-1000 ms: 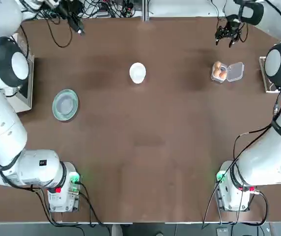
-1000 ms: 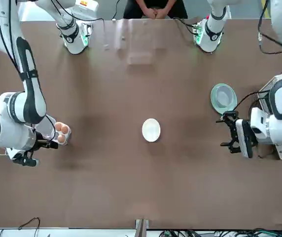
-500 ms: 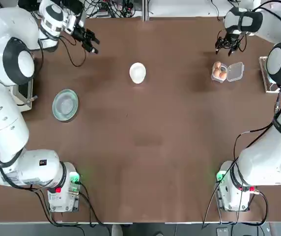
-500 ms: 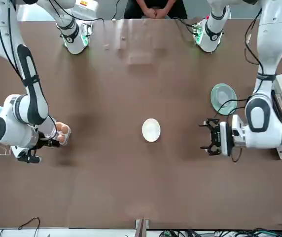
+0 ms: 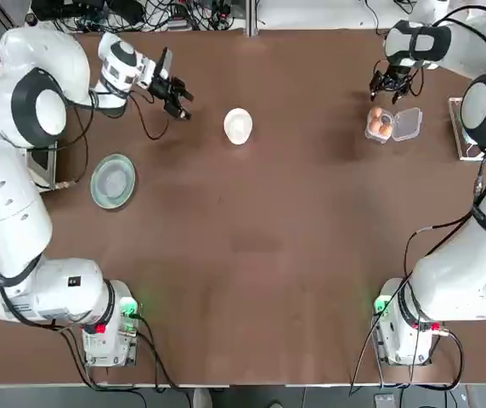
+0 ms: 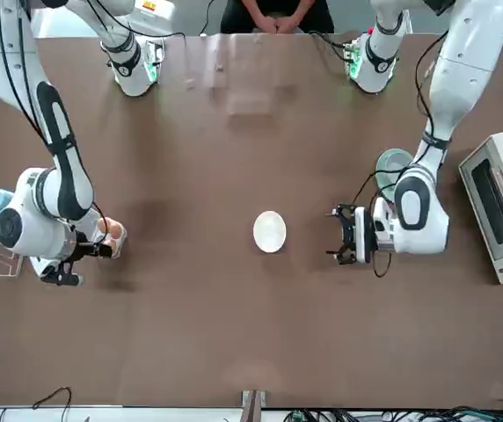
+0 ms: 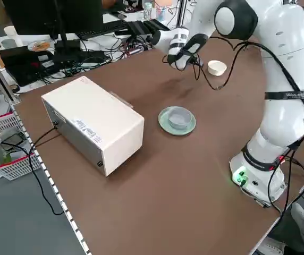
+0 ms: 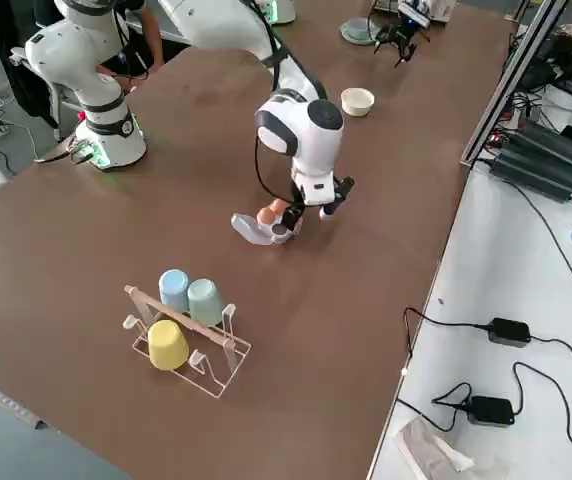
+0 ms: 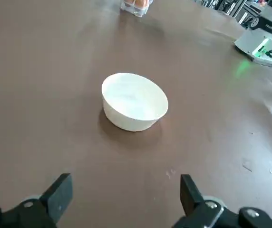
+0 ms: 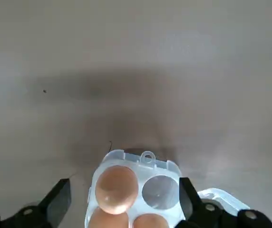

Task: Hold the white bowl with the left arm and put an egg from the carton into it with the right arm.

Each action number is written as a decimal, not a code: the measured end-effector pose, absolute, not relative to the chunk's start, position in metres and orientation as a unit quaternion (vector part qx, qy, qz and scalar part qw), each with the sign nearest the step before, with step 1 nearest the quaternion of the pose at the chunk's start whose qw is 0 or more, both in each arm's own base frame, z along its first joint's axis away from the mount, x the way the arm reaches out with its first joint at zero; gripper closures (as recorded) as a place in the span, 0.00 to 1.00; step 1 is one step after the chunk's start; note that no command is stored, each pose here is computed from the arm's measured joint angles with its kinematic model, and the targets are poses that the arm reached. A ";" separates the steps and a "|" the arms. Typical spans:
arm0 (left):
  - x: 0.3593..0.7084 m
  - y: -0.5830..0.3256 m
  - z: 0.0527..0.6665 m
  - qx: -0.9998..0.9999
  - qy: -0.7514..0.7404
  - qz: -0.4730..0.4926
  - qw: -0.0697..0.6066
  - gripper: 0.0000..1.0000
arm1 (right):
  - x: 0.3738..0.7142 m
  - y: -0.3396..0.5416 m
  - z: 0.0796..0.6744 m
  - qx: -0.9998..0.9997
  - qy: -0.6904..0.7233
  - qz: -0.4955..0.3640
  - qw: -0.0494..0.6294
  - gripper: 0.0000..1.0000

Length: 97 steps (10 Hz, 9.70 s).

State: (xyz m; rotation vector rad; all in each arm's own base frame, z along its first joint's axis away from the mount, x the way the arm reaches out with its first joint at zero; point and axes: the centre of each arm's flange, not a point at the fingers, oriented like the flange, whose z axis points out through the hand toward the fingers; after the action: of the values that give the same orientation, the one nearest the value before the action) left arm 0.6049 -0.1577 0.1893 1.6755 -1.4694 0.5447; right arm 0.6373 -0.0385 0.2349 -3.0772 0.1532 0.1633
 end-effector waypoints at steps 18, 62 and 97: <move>0.590 -0.277 0.116 0.616 -0.613 0.274 0.411 0.00 | 0.612 -0.025 0.207 -0.997 0.040 0.054 0.028 0.04; 0.586 -0.289 0.099 0.597 -0.618 0.300 0.414 0.01 | 0.609 -0.028 0.213 -0.998 0.045 0.021 0.025 0.52; 0.586 -0.291 0.101 0.596 -0.615 0.304 0.418 0.01 | 0.535 0.475 0.245 -0.939 0.217 -0.021 0.268 0.52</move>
State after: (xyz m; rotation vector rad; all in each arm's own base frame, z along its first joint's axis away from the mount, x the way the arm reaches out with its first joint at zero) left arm 0.5858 -0.2912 0.1009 1.4960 -1.5420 0.7623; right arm 0.5354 0.4750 0.2453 -2.5324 0.5847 -0.0555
